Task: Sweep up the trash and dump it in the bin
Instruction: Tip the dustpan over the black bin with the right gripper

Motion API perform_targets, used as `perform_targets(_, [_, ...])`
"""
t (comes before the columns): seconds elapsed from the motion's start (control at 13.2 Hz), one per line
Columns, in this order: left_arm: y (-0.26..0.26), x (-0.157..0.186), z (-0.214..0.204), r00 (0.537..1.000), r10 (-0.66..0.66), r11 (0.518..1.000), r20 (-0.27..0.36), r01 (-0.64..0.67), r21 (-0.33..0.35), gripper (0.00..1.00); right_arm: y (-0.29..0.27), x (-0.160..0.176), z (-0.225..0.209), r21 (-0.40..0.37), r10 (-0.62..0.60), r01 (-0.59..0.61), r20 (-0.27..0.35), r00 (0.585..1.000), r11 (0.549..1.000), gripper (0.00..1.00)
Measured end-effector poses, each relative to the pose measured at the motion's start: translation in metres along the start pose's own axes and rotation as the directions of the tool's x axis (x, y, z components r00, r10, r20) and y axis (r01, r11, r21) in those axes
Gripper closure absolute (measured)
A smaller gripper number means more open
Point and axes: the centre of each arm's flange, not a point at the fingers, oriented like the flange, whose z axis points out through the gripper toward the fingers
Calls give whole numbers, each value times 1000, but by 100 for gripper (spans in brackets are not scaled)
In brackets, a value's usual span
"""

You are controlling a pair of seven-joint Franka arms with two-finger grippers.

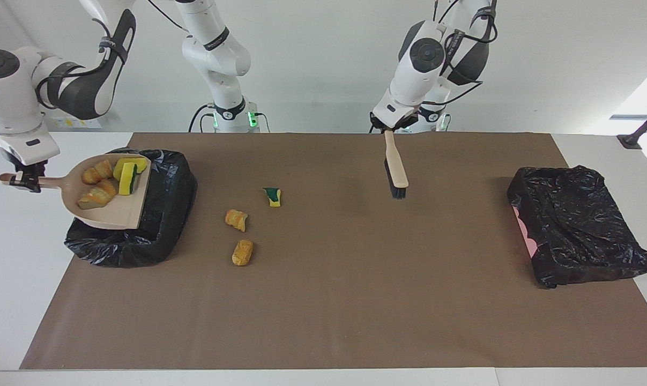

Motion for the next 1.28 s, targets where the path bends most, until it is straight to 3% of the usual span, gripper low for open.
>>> perform_targets(0.38, [37,-12,58,999,47,999,17,-47,11,73,-22,61,-9,-6,111,-112,205,972,994,69])
perform_targets(0.6, [36,-15,65,998,50,999,42,-50,-6,73,-40,93,-27,-39,133,-128,260,956,991,69])
perform_targets(0.83, [38,-20,72,997,53,999,55,-52,-11,73,-53,77,-36,-63,121,-107,294,948,992,69])
perform_targets(1.13, [42,-25,78,997,60,998,52,-59,-17,73,-82,24,-34,-135,72,-30,315,946,990,69])
perform_targets(1.28, [43,-25,81,997,53,998,53,-52,-28,73,-90,14,-31,-136,69,-27,318,946,990,69])
